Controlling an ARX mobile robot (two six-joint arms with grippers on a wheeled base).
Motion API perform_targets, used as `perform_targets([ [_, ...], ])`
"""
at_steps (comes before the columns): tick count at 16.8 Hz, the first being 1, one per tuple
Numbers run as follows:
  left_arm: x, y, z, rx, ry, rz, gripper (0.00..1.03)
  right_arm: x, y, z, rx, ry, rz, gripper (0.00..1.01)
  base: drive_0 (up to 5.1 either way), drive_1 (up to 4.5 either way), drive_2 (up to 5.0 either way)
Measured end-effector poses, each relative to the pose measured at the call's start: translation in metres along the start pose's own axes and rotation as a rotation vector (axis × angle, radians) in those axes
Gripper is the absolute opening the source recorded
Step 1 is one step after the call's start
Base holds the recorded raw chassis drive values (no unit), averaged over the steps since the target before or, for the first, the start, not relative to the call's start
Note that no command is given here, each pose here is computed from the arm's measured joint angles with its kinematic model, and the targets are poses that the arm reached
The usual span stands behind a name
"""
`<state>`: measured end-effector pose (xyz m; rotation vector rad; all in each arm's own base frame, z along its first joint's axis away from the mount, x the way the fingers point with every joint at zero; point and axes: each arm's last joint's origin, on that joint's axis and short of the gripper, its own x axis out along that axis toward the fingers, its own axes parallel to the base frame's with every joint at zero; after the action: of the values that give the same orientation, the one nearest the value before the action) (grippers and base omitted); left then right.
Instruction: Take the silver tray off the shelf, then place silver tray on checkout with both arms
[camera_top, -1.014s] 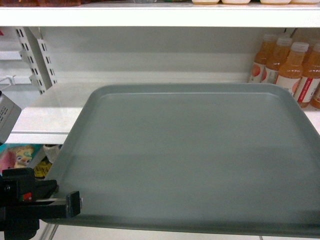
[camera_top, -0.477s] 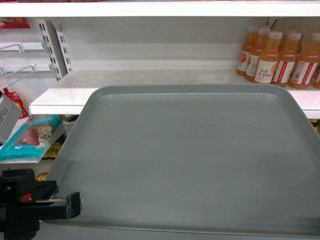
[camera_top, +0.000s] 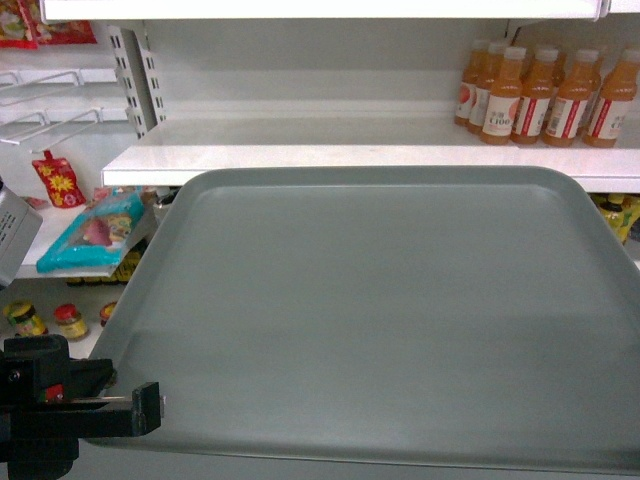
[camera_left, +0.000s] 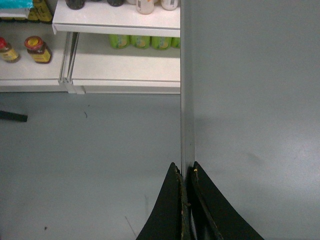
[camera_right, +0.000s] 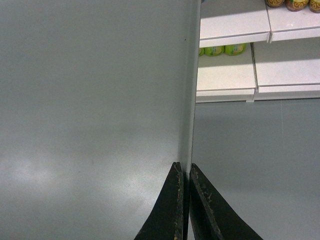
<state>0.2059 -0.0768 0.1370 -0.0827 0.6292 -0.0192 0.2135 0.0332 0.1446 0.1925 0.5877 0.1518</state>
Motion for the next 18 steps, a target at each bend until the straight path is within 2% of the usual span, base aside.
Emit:
perform_targets([
  [18,0.0,-0.0001,0.0,0.0,-0.001,-0.001,0.02,0.0,-0.0001,-0.0004,0.0,0.003,0.0,0.02,0.1,-4.22,4.4],
])
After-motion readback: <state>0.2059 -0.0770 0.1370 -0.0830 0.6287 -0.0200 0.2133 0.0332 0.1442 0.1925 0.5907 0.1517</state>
